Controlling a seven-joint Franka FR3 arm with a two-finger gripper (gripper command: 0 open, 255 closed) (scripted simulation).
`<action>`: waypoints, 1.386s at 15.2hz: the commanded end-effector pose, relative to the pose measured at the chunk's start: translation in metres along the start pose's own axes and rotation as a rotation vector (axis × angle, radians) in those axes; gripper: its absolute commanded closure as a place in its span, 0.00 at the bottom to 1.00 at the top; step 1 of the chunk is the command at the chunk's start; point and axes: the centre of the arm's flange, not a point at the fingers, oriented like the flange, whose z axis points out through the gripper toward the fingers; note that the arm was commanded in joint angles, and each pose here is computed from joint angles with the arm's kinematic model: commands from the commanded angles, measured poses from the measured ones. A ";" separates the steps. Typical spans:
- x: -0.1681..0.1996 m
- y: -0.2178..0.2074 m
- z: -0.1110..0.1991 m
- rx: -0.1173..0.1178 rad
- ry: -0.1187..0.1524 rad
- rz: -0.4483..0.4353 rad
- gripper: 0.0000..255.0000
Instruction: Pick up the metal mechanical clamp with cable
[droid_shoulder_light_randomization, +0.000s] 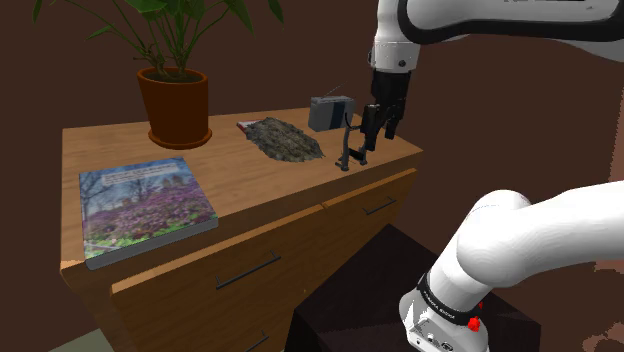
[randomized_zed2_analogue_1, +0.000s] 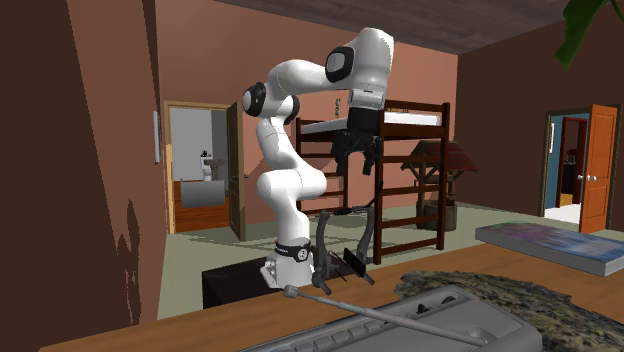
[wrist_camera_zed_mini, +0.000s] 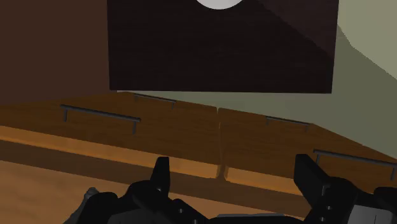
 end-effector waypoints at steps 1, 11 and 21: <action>0.000 0.000 0.000 0.000 0.000 0.000 0.00; 0.036 0.104 0.065 0.090 0.219 0.192 0.00; 0.063 0.189 0.126 0.164 0.400 0.349 0.00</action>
